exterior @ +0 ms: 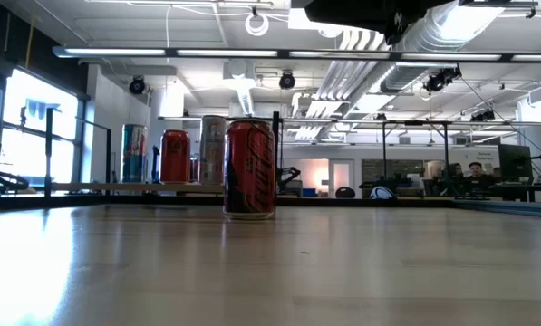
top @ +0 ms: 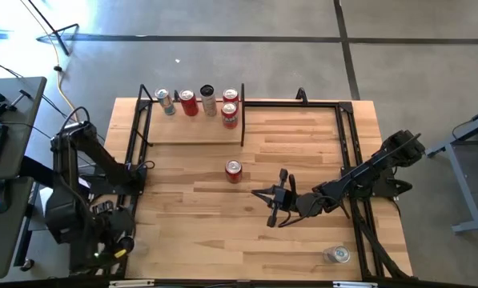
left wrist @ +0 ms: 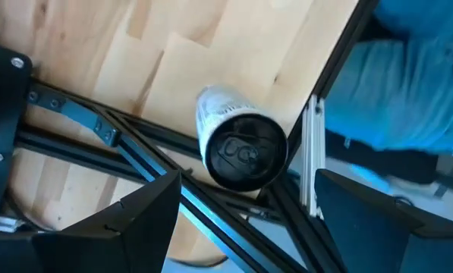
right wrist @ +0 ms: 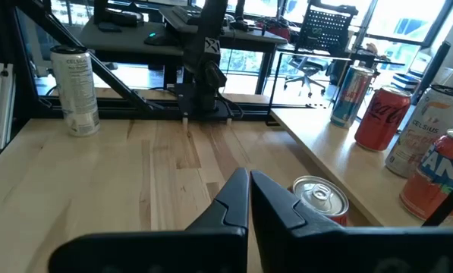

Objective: Place canned beverage on shelf
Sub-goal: Put the white yellow soda can aligned with the other white soda yellow can on the shelf

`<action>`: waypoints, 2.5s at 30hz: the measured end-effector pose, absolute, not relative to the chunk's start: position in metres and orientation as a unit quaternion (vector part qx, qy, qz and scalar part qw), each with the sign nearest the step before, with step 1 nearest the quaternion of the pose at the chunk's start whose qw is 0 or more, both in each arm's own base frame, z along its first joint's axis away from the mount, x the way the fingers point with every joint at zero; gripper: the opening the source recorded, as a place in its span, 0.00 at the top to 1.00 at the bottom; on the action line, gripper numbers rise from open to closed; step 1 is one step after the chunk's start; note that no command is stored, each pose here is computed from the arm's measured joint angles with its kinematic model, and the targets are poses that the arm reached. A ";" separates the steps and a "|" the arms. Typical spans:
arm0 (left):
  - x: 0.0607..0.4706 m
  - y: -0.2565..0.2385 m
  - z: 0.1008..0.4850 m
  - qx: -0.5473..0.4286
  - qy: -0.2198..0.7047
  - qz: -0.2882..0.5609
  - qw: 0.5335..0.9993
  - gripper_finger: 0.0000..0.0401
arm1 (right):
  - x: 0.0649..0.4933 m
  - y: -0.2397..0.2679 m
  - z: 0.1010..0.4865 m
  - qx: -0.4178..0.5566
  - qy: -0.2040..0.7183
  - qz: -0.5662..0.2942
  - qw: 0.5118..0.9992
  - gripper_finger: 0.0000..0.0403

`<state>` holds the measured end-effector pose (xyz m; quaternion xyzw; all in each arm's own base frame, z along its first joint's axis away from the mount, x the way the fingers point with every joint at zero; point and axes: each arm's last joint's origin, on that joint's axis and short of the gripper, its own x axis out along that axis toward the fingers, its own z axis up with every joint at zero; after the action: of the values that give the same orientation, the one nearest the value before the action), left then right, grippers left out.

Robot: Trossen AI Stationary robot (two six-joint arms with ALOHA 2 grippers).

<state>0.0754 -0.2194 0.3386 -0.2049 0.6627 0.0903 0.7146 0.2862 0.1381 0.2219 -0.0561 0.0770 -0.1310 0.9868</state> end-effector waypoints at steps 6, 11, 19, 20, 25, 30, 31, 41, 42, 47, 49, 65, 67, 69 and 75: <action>0.070 -0.219 0.341 -0.214 0.646 0.094 0.727 0.27 | 0.286 0.138 0.222 -0.056 0.077 -0.131 0.987 1.00; 0.072 -0.224 0.336 -0.204 0.648 0.100 0.727 0.27 | 0.286 0.138 0.222 -0.048 0.077 -0.132 0.987 1.00; 0.076 -0.231 0.328 -0.186 0.659 0.107 0.721 0.20 | 0.286 0.138 0.221 -0.049 0.078 -0.132 0.987 1.00; 0.077 -0.231 0.327 -0.183 0.659 0.108 0.721 0.18 | 0.286 0.138 0.221 -0.049 0.078 -0.132 0.987 1.00; 0.081 -0.229 0.326 -0.178 0.660 0.122 0.720 0.13 | 0.286 0.138 0.221 -0.050 0.079 -0.132 0.987 1.00; 0.082 -0.229 0.326 -0.179 0.656 0.125 0.723 0.13 | 0.286 0.138 0.221 -0.050 0.079 -0.132 0.987 1.00; 0.083 -0.230 0.325 -0.177 0.656 0.126 0.723 0.13 | 0.286 0.138 0.221 -0.050 0.079 -0.132 0.987 1.00; 0.088 -0.249 0.303 -0.144 0.673 0.156 0.709 0.13 | 0.286 0.138 0.221 -0.050 0.080 -0.132 0.987 1.00; 0.089 -0.250 0.301 -0.141 0.673 0.159 0.708 0.13 | 0.286 0.138 0.221 -0.050 0.079 -0.132 0.987 1.00; 0.090 -0.255 0.295 -0.134 0.682 0.166 0.700 0.13 | 0.286 0.138 0.221 -0.048 0.079 -0.131 0.987 1.00; 0.090 -0.256 0.293 -0.132 0.682 0.168 0.699 0.13 | 0.286 0.138 0.221 -0.048 0.079 -0.131 0.987 1.00; 0.090 -0.256 0.292 -0.130 0.685 0.171 0.696 0.13 | 0.286 0.138 0.221 -0.048 0.080 -0.130 0.987 1.00; 0.090 -0.256 0.292 -0.129 0.685 0.172 0.696 0.13 | 0.286 0.138 0.221 -0.048 0.080 -0.130 0.987 1.00; 0.090 -0.256 0.288 -0.127 0.684 0.173 0.697 0.13 | 0.286 0.138 0.221 -0.048 0.080 -0.128 0.987 1.00; 0.087 -0.255 0.264 -0.114 0.712 0.167 0.673 0.13 | 0.286 0.138 0.221 -0.048 0.081 -0.128 0.987 1.00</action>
<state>0.0873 -0.2555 0.2636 -0.1139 0.7120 0.1667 0.6726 0.2860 0.1381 0.2207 -0.0484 0.0806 -0.1282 0.9873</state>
